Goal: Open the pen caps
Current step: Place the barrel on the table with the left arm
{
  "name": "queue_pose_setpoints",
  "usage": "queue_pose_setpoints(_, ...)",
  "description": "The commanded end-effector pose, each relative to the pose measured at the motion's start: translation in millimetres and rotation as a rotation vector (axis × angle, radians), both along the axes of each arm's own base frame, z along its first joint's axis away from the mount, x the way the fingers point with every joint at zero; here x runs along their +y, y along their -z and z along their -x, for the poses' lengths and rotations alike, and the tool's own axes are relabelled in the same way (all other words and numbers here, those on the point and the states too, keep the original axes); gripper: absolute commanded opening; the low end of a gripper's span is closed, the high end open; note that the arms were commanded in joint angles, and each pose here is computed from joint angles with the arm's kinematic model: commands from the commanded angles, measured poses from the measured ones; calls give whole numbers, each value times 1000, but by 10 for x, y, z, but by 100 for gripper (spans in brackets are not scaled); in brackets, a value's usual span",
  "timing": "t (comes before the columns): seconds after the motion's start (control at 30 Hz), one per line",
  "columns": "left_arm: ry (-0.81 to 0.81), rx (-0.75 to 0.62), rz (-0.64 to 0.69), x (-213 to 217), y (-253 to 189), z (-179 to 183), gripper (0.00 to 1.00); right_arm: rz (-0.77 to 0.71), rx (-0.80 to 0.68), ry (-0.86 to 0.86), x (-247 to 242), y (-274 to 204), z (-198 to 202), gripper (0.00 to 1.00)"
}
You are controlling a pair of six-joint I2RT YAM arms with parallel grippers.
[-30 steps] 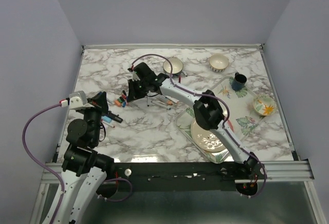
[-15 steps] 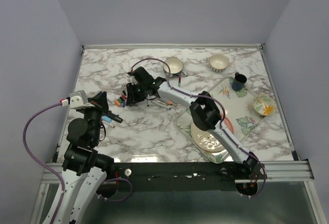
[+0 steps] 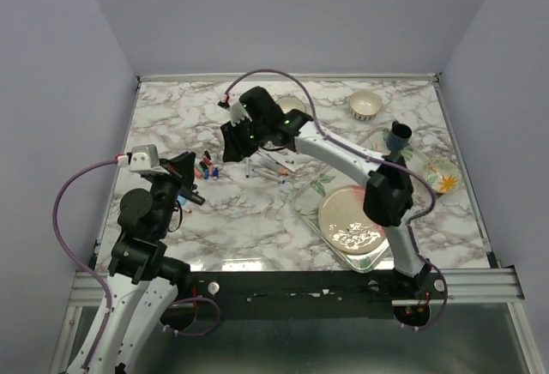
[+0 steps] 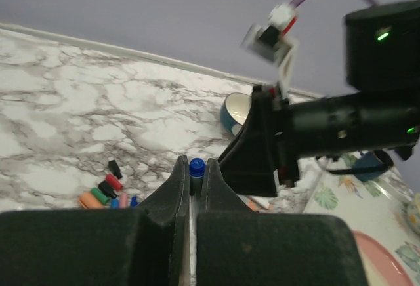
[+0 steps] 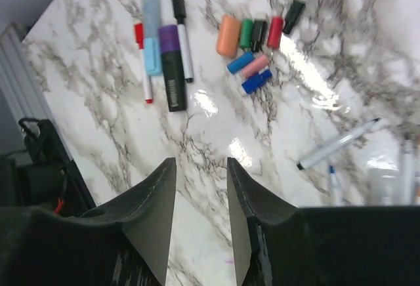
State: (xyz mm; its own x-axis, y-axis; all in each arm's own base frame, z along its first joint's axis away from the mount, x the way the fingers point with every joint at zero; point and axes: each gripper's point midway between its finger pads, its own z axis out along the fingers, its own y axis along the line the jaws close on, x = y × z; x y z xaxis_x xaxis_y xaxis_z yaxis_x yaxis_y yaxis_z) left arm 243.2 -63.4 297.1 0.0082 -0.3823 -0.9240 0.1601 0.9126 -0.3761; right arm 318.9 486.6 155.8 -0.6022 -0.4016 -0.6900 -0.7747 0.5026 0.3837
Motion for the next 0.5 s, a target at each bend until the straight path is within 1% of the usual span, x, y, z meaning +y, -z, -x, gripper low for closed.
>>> queue_pose_setpoints(0.0,201,81,159,-437,223,-52,0,23,-168,-299,-753,-519,297,44)
queue_pose_setpoints(0.03,222,117,206,-502,301,-71,0,20,-213,-345,-886,-573,323,44)
queue_pose_setpoints(0.07,245,184,236,-589,495,-132,0,19,-224,-361,-1012,-603,354,44)
queue_pose_setpoints(0.1,261,247,313,-662,593,-139,0,54,-194,-344,-1236,-433,358,44)
queue_pose_setpoints(0.13,315,272,345,-772,627,-135,0,32,-266,-344,-1382,-656,389,44)
queue_pose_setpoints(0.17,320,327,367,-831,788,-208,0,33,-271,-345,-1488,-645,426,43)
queue_pose_setpoints(0.2,332,363,422,-888,828,-226,0,35,-255,-338,-1645,-547,458,43)
queue_pose_setpoints(0.23,367,395,443,-966,880,-221,0,21,-294,-333,-1750,-652,506,43)
queue_pose_setpoints(0.3,371,462,474,-1048,1035,-317,0,2,-323,-307,-1890,-687,495,44)
queue_pose_setpoints(0.33,367,501,503,-1080,1096,-344,0,8,-294,-301,-1974,-539,552,44)
queue_pose_setpoints(0.37,344,554,510,-1104,1226,-415,0,-15,-315,-291,-2027,-617,578,44)
queue_pose_setpoints(0.4,345,578,515,-1141,1278,-435,0,-37,-317,-278,-2082,-622,544,44)
queue_pose_setpoints(0.43,333,601,527,-1158,1336,-466,0,-46,-295,-271,-2119,-588,569,44)
queue_pose_setpoints(0.47,302,661,548,-1177,1477,-524,0,-61,-290,-267,-2150,-612,574,44)
